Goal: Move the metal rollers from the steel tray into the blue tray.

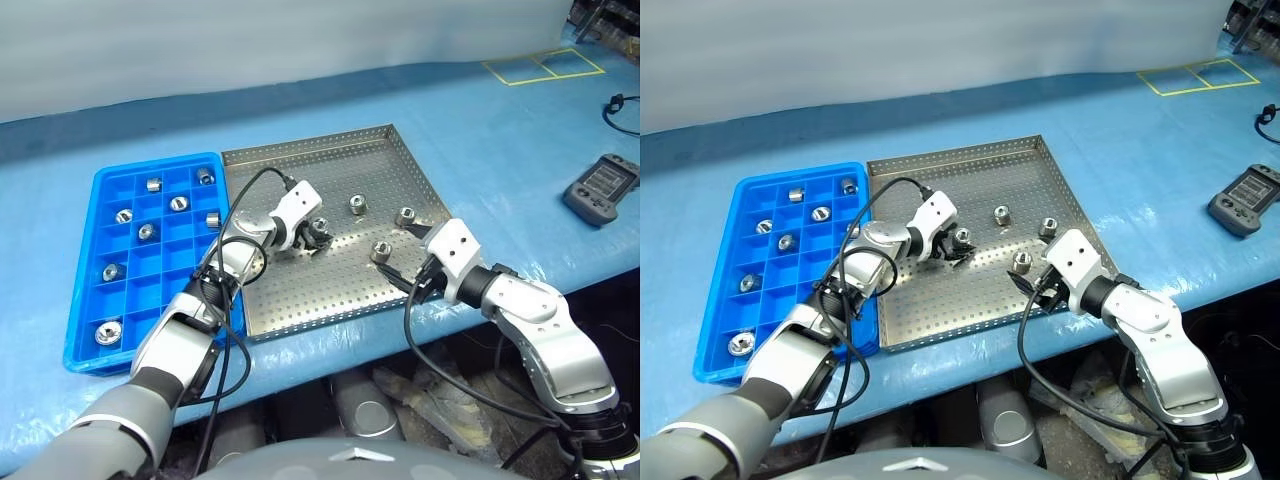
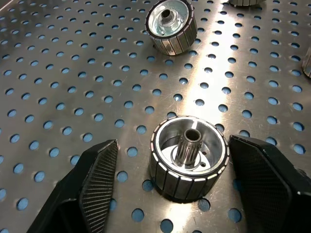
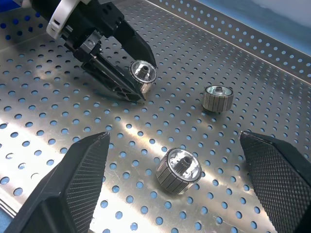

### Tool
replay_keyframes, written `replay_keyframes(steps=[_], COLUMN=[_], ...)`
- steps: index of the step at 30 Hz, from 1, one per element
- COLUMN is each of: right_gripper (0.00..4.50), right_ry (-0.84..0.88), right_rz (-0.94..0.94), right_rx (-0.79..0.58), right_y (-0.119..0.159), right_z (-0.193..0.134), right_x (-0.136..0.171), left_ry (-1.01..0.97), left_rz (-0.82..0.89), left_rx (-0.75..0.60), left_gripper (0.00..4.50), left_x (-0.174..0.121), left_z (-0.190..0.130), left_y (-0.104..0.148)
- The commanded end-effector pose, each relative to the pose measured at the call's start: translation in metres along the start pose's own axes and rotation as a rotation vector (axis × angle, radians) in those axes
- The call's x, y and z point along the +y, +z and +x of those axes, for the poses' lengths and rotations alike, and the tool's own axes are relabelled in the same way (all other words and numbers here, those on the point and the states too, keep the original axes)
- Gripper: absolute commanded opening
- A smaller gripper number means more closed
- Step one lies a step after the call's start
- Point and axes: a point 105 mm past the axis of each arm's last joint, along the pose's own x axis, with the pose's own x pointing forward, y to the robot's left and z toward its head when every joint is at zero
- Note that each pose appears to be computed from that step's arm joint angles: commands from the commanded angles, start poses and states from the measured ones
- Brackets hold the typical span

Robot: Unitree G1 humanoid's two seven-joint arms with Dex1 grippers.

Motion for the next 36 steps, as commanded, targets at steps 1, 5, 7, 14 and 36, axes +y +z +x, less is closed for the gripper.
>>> replay_keyframes(steps=[1,5,7,14,36], right_gripper=[4.5,4.5,4.5,4.5,4.5], right_ry=[-0.01,-0.005,0.002,0.047,0.074], right_rz=[-0.029,-0.03,-0.03,-0.025,-0.037], right_rx=[-0.048,-0.051,-0.053,-0.055,-0.077], right_y=[0.013,0.013,0.013,0.012,0.015], right_z=[0.0,0.001,0.003,0.009,0.017], right_x=[-0.002,-0.002,-0.001,0.005,0.006], left_ry=[0.014,0.022,0.027,0.101,0.033], left_rz=[0.013,0.007,0.014,0.016,-0.013], left_rx=[0.006,-0.008,-0.025,-0.21,-0.145], left_gripper=[2.77,2.45,2.45,2.45,3.59], left_x=[0.004,0.005,0.006,0.016,0.001], left_z=[-0.002,-0.003,-0.006,-0.038,-0.019], left_y=[0.0,0.002,0.005,0.039,0.037])
